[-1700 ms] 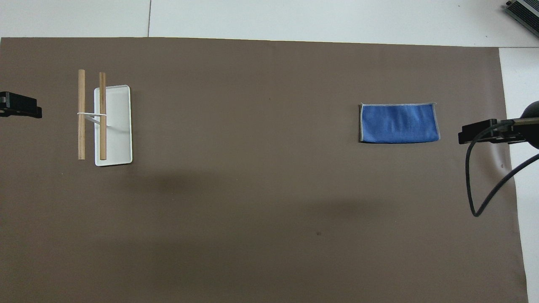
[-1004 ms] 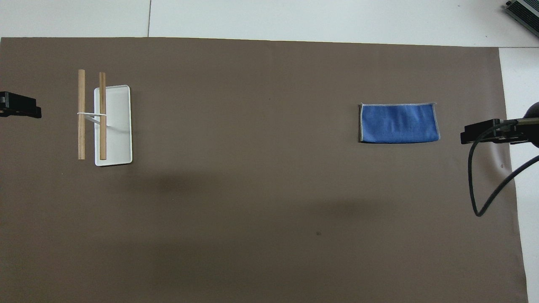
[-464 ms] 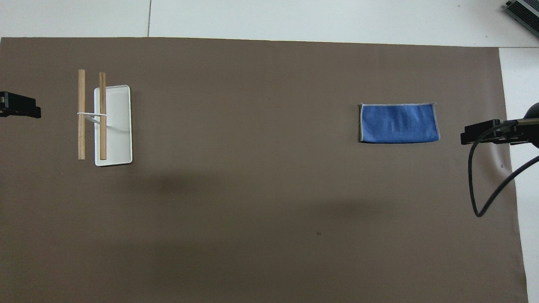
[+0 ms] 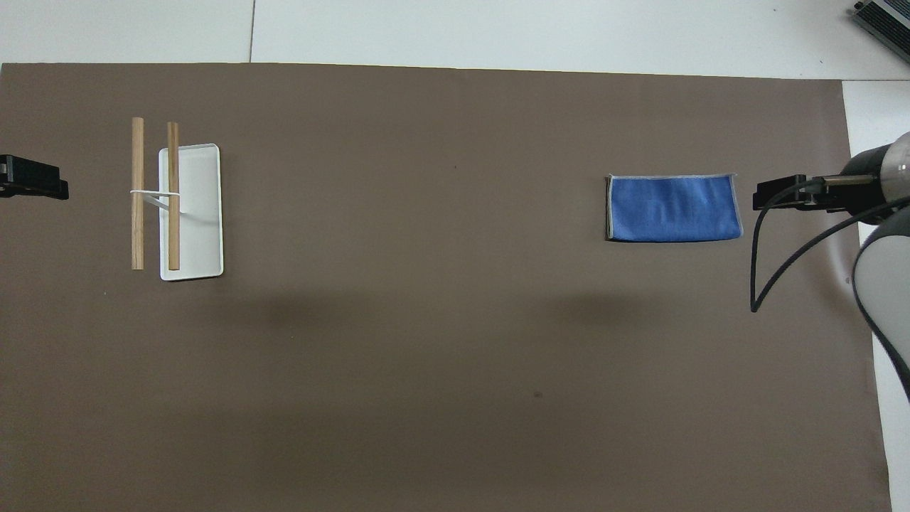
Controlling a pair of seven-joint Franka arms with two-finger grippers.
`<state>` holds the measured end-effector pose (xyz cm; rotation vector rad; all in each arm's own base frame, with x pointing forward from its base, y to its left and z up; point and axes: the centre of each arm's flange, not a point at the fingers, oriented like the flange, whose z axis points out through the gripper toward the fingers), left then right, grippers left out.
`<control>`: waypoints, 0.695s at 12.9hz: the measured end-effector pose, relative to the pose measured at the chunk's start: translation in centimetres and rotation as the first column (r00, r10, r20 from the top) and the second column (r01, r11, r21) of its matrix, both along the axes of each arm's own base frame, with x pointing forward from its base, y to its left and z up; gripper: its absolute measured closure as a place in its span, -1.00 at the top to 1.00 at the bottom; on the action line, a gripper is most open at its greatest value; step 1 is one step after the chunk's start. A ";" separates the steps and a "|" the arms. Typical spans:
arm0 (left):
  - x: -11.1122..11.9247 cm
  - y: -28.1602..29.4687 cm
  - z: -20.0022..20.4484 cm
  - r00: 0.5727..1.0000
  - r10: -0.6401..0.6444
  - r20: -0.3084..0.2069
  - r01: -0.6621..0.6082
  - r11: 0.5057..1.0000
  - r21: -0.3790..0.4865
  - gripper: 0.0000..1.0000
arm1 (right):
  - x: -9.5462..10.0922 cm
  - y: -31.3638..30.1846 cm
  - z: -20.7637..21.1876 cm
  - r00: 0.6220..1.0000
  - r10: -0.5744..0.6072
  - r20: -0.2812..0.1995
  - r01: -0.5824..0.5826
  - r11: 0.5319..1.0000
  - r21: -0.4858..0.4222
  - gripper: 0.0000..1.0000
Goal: Right arm passes towel to left arm to hang
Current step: 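Reach the right gripper down to the blue towel's near edge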
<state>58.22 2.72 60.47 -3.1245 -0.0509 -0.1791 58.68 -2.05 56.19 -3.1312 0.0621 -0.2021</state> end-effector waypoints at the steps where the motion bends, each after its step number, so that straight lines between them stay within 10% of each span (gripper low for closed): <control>1: 0.0 0.0 0.0 1.000 0.000 0.000 0.000 1.000 0.000 1.00 | 0.8 0.0 -2.3 1.000 -0.001 0.003 0.001 1.000 -0.002 1.00; 9: 0.0 0.0 0.0 1.000 0.000 0.000 0.000 1.000 0.000 1.00 | 5.1 -0.9 -17.8 0.999 -0.013 0.042 0.014 1.000 -0.016 1.00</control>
